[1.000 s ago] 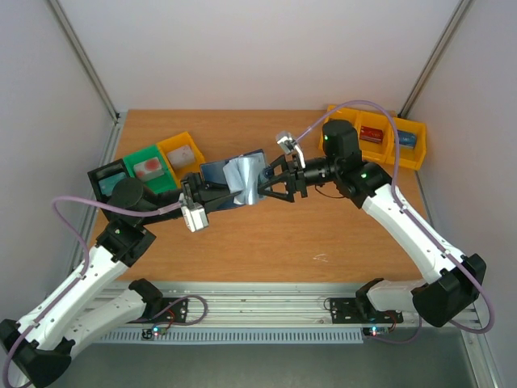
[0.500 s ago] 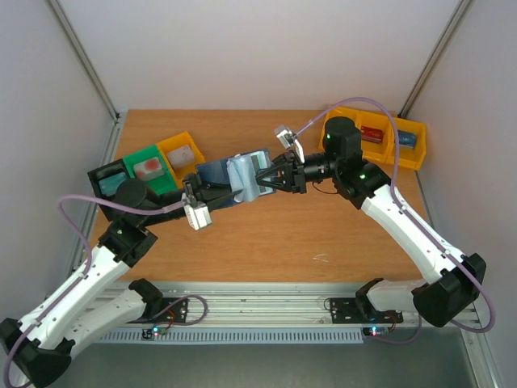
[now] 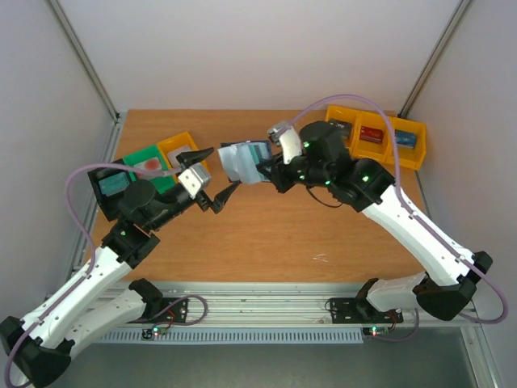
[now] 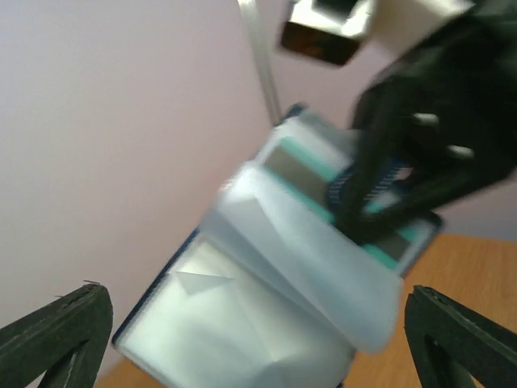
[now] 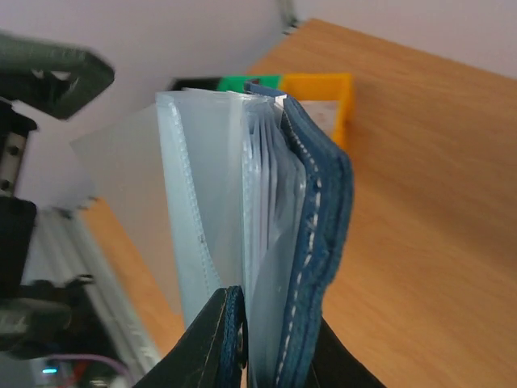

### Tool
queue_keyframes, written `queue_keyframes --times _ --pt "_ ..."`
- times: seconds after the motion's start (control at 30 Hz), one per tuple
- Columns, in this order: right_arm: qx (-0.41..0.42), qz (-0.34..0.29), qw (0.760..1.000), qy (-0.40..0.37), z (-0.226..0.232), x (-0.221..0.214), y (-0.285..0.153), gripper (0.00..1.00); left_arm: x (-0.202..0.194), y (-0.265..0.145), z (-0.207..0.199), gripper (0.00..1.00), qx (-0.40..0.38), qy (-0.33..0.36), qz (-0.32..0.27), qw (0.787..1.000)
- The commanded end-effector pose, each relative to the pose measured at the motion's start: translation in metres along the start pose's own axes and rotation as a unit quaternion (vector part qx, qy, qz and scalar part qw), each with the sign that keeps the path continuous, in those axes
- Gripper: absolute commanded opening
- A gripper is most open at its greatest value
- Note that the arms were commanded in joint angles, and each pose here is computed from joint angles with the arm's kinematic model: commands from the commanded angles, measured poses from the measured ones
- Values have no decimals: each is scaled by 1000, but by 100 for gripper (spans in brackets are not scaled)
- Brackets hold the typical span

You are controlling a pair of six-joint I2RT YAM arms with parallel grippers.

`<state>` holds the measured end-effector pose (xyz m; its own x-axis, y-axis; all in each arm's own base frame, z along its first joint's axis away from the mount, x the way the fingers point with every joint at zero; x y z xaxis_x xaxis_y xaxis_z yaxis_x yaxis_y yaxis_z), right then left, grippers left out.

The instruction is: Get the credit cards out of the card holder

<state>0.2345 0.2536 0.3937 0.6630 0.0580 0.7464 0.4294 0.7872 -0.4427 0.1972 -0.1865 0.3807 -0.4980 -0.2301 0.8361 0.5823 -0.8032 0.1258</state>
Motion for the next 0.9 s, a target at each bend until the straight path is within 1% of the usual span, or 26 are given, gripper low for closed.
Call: queue_keyframes --times 0.0,0.07,0.17,0.27,0.37,0.5,0.6,0.7,0.87 --pt "-231 -11 967 -111 -12 -3 1 1 -26 -2 23 99 109 -183 84 973" --pt "-234 -10 962 -141 1 -3 8 1 -31 -2 25 99 125 -227 93 961" --pt "-216 2 959 -184 19 -8 20 1 -29 0 22 99 109 -258 82 956" --pt "-175 23 964 -198 32 -15 28 1 -31 0 25 99 123 -281 85 948" --pt "-134 38 968 -208 42 -22 30 1 -37 -2 30 99 143 -286 93 943" --pt "-32 41 973 -227 65 -30 18 2 -48 -6 32 98 143 -303 106 936" --pt "32 36 971 -234 78 -34 6 2 -52 -9 29 97 130 -306 106 937" --pt "78 32 971 -226 83 -33 -4 2 -48 -11 27 97 103 -308 92 941" --pt "148 15 972 -184 80 -21 -28 3 -31 -16 22 99 49 -301 55 951"
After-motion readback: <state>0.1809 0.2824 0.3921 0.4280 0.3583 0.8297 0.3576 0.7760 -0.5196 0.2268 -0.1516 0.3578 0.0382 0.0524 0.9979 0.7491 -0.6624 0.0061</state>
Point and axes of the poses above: each gripper's point midway between its finger pads, its own y axis out along the fingers, its own z axis along the line the jaws close on, x = y × z, the point moved 5 cm from there along -y, back along the fingers, and after that the axes turned 12 degrees about y, right-handed, at the moved point
